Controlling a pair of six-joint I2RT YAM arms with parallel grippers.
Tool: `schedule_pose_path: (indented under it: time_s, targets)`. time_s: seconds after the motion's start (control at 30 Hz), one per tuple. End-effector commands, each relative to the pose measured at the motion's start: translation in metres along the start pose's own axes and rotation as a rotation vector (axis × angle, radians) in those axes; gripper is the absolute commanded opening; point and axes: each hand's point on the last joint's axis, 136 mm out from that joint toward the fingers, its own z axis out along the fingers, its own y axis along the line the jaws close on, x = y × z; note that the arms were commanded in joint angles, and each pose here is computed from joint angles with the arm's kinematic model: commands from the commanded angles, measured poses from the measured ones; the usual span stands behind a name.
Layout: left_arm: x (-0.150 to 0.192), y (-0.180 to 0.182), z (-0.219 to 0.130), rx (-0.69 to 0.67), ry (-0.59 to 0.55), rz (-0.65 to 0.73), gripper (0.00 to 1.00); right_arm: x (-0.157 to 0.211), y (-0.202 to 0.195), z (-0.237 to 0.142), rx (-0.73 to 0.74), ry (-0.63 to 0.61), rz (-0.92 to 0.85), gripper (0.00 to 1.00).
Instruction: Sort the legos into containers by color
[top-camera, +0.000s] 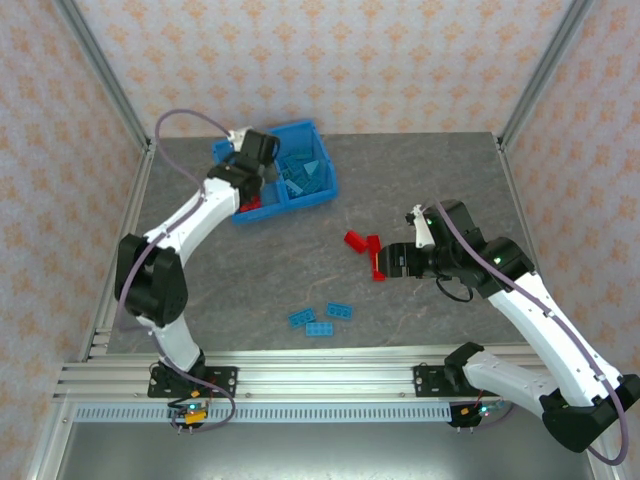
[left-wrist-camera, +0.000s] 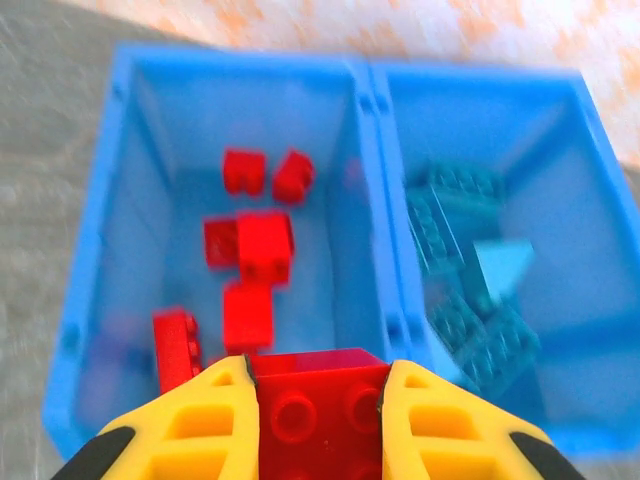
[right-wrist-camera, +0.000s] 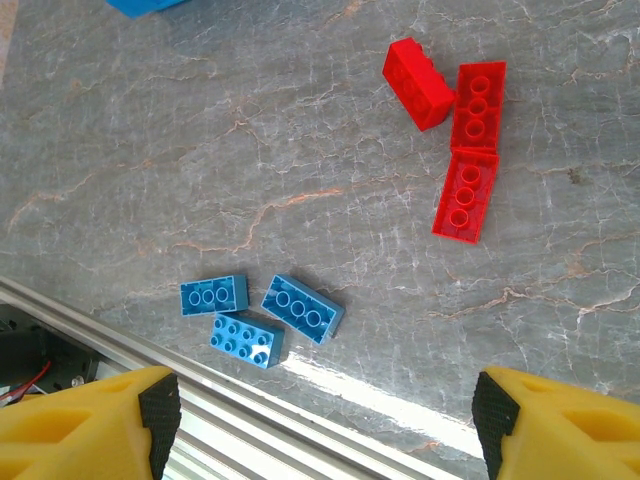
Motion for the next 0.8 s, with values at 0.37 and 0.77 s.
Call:
schedule_pose_path:
  time_s: [0.37,0.77]
  targets:
    - [0.020,0.017,0.096,-0.034,0.162,-0.068,0.50,-0.001,-0.005,-0.019,0.028,-0.051,0.030,0.79]
    - [-0.041,-0.006,-0.059,0.294,-0.005,-0.120,0.58,-0.013,-0.038,0.017,0.187,-0.086,0.092,0.79]
